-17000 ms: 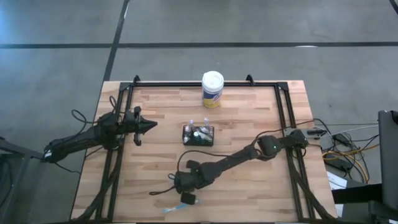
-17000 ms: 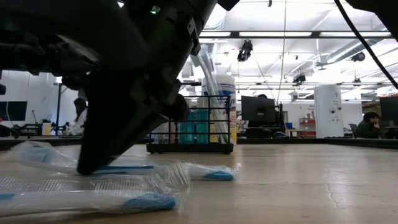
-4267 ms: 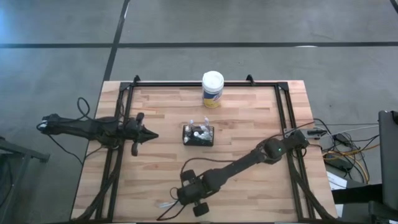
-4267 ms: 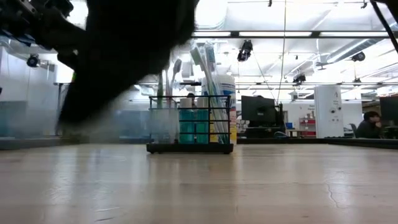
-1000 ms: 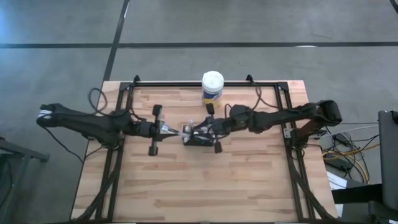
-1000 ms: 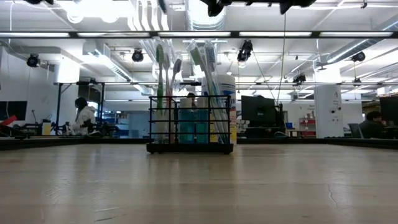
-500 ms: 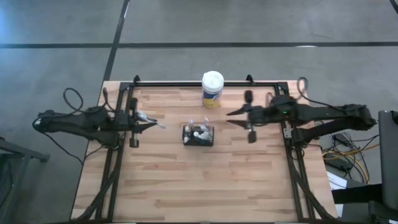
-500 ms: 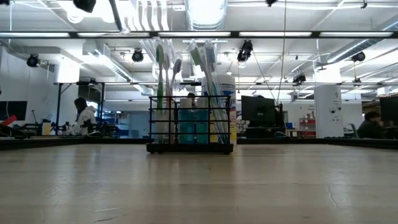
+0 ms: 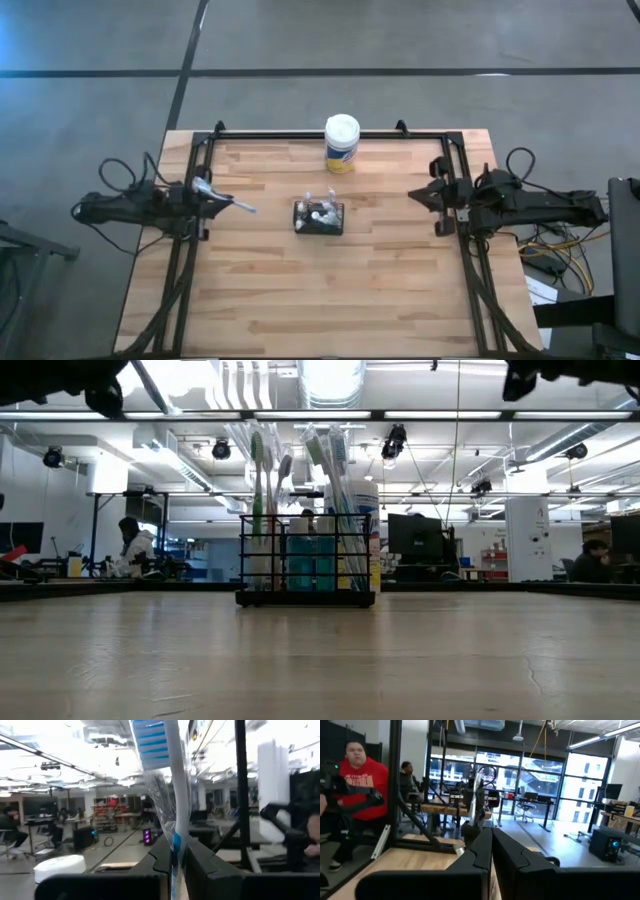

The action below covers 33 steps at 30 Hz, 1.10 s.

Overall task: Pick & Place toothbrushing station
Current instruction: Put the blue toothbrush into the black wire organizer

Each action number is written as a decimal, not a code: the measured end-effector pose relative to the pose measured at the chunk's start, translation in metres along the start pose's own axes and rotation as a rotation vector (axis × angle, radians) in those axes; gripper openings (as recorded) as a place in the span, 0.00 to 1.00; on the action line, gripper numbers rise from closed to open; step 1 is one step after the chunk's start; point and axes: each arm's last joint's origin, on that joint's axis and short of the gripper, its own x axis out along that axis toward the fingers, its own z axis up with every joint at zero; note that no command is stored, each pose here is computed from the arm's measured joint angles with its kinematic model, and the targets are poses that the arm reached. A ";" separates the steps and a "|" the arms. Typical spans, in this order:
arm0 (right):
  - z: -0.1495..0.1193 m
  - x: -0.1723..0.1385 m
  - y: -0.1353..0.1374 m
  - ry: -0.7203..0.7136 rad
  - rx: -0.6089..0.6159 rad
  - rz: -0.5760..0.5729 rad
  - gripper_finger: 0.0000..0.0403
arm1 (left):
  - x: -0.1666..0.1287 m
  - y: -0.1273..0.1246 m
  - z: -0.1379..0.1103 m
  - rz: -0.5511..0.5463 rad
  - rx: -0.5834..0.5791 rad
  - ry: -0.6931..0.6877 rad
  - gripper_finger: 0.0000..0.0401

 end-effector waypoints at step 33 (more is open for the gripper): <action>-0.073 -0.045 0.006 -0.127 0.086 -0.109 0.02 | -0.008 -0.006 -0.065 -0.009 -0.066 0.106 0.06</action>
